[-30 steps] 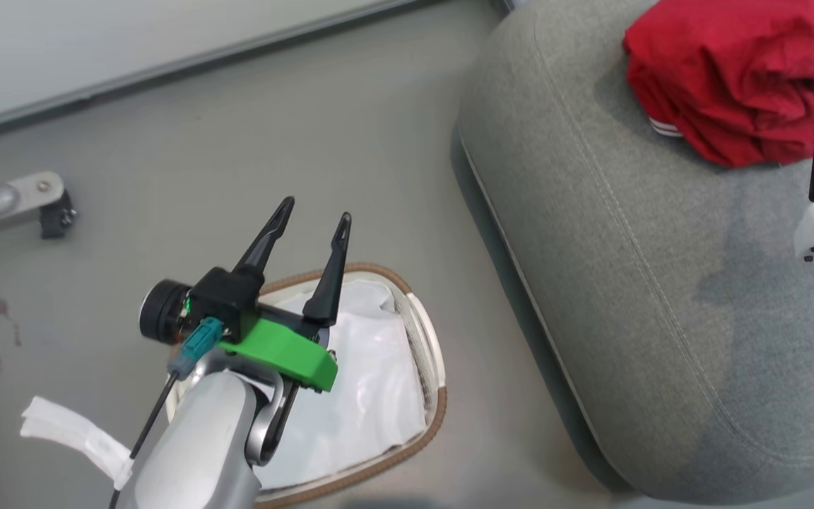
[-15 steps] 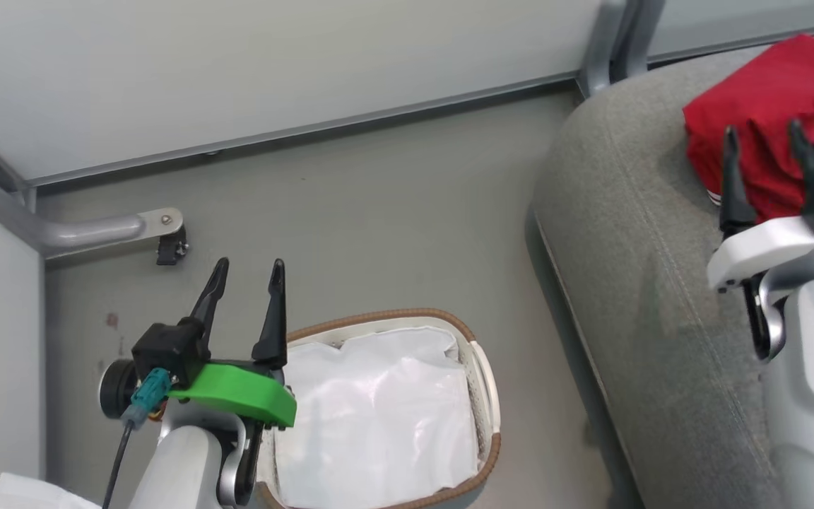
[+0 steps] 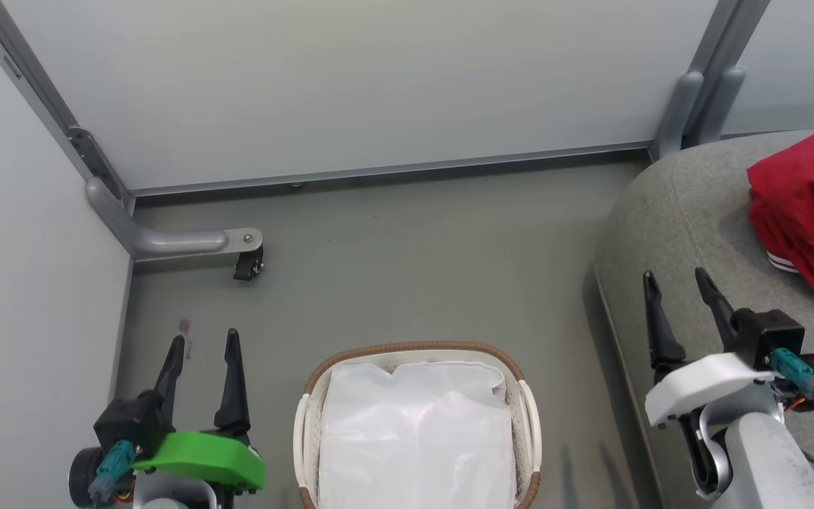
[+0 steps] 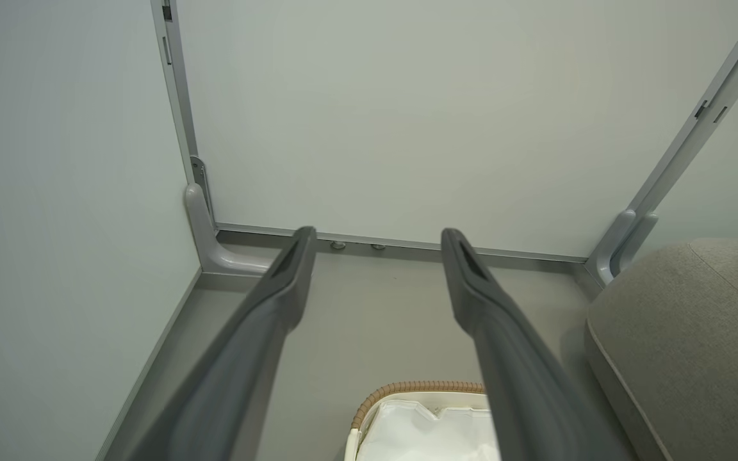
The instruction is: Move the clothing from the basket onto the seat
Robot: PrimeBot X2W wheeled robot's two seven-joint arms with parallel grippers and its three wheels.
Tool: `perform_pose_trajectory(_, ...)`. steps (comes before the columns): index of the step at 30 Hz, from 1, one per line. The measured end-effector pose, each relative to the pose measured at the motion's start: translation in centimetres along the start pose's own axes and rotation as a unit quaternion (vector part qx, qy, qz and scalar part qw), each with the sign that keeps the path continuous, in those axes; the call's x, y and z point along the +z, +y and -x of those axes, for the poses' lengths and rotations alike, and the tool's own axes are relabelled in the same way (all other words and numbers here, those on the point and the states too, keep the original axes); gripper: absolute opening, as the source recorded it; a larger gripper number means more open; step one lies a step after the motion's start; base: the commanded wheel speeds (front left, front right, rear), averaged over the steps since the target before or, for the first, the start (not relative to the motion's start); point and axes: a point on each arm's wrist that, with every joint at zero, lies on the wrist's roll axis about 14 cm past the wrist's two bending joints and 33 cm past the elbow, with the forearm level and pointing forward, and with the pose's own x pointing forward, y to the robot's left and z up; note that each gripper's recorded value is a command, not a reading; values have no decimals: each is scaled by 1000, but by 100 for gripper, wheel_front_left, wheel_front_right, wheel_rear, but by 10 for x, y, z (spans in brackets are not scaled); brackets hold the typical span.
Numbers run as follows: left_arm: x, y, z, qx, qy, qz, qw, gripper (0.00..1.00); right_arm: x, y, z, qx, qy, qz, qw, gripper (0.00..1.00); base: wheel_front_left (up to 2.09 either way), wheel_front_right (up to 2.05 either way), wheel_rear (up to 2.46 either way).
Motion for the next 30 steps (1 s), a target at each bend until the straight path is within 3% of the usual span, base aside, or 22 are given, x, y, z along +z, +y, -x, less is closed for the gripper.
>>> perform_pose_trajectory(4,-5,4,16,10,6,9,1000,100,-9,12,14,14,12,-21,1000,100,0,0,0)
perform_pose_trajectory(28,-6,-2,18,1,8,13,1000,100,-9,16,22,19,12,-22,1000,100,0,0,0)
perform_pose_trajectory(29,-8,-1,19,2,11,13,1000,0,-13,19,23,22,18,-24,999,0,0,0,0)
perform_pose_trajectory(30,-13,0,21,5,18,14,1000,0,-18,19,25,21,25,-26,999,0,0,0,0)
